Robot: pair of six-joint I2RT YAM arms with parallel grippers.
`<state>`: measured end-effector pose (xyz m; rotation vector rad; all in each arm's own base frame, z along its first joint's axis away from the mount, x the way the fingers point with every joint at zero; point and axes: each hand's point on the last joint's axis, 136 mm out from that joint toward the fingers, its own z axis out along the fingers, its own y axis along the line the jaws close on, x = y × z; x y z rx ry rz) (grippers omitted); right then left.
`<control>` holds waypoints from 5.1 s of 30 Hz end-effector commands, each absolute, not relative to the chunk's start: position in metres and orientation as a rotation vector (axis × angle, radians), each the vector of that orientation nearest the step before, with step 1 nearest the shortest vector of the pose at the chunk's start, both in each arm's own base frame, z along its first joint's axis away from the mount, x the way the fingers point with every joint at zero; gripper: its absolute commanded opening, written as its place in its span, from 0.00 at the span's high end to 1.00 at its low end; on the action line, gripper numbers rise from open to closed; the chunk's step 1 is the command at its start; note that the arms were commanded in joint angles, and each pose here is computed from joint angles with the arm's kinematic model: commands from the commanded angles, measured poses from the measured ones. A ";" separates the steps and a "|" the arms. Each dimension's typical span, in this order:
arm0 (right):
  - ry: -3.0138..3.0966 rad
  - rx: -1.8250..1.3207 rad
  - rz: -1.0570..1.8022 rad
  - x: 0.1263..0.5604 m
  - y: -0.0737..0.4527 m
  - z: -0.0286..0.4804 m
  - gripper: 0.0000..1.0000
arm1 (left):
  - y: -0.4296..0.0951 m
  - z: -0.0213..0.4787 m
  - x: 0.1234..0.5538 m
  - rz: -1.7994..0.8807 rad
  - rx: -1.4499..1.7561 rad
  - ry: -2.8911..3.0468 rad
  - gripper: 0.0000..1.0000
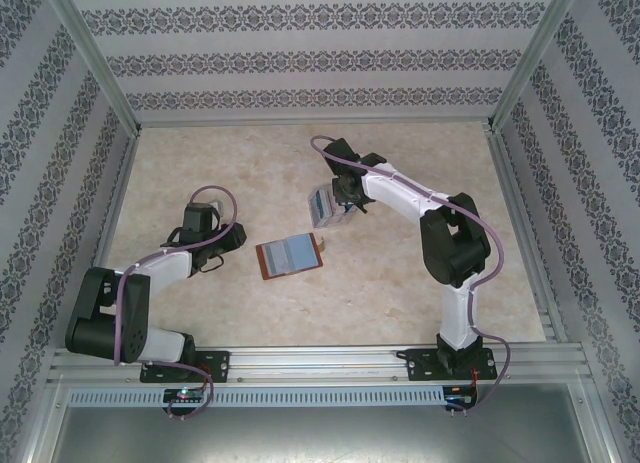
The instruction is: Put the credit cards into the card holder
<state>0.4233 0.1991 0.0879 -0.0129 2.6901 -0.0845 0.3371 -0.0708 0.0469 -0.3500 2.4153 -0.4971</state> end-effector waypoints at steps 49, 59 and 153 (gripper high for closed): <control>2.594 -0.149 0.541 0.402 0.208 0.164 1.00 | -0.095 0.063 0.354 -0.629 -0.264 2.403 0.58; 2.509 -0.392 1.021 0.335 0.256 0.163 1.00 | -0.108 0.090 0.314 -0.760 -0.293 2.491 0.49; 2.776 -0.419 1.410 0.283 0.389 0.024 0.98 | -0.127 0.000 0.279 -0.657 -0.314 2.902 1.00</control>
